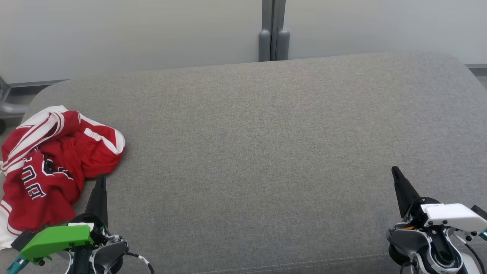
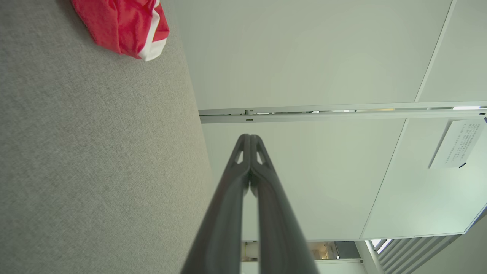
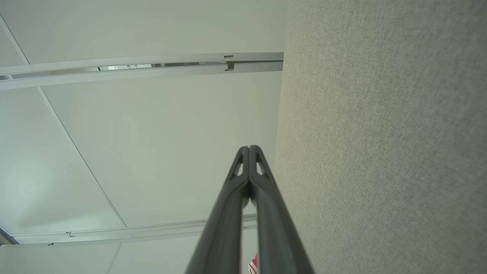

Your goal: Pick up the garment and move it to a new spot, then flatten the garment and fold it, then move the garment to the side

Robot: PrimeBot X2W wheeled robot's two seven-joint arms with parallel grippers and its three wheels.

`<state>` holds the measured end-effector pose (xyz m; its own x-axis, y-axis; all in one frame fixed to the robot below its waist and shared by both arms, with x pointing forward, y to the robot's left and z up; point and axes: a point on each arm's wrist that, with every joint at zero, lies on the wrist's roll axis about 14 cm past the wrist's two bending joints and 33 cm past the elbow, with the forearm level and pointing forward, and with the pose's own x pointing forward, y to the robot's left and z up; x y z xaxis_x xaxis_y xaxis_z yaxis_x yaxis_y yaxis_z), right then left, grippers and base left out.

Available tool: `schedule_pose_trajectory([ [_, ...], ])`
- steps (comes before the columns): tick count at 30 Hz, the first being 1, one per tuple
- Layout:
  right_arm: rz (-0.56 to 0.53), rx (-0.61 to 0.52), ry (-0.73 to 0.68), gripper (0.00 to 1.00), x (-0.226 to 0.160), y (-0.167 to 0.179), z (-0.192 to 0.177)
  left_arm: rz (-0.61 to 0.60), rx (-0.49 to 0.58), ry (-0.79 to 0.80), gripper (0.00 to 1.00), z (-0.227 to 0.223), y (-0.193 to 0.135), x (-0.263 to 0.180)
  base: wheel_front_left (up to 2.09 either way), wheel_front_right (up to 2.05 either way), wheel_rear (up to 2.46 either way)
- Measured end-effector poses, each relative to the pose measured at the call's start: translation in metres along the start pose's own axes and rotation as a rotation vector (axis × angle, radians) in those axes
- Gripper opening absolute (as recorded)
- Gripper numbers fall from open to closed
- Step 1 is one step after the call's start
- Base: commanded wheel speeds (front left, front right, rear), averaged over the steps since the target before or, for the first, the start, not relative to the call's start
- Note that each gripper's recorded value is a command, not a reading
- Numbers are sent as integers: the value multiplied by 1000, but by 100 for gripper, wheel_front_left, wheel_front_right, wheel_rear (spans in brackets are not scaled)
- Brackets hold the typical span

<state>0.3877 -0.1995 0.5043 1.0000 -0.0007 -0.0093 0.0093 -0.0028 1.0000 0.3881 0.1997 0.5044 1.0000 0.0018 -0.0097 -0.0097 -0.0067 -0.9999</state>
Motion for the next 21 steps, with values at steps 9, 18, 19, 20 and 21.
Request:
schedule_pose_trajectory([
  [9,-49,12,0,100,-7,-17,-2,51,-9,-1,100,-1,17,-7,0,0,0],
  [18,-115,16,-5,100,-19,-39,-6,118,-18,-2,100,-6,40,-19,0,0,0],
  [19,-114,12,-5,100,-18,-38,-7,114,-16,-2,100,-7,38,-18,0,0,0],
  [20,-112,5,-5,100,-18,-38,-8,110,-13,-2,100,-8,37,-18,0,0,0],
  [21,-111,-3,-4,100,-18,-37,-9,107,-9,-1,100,-10,36,-17,0,0,0],
])
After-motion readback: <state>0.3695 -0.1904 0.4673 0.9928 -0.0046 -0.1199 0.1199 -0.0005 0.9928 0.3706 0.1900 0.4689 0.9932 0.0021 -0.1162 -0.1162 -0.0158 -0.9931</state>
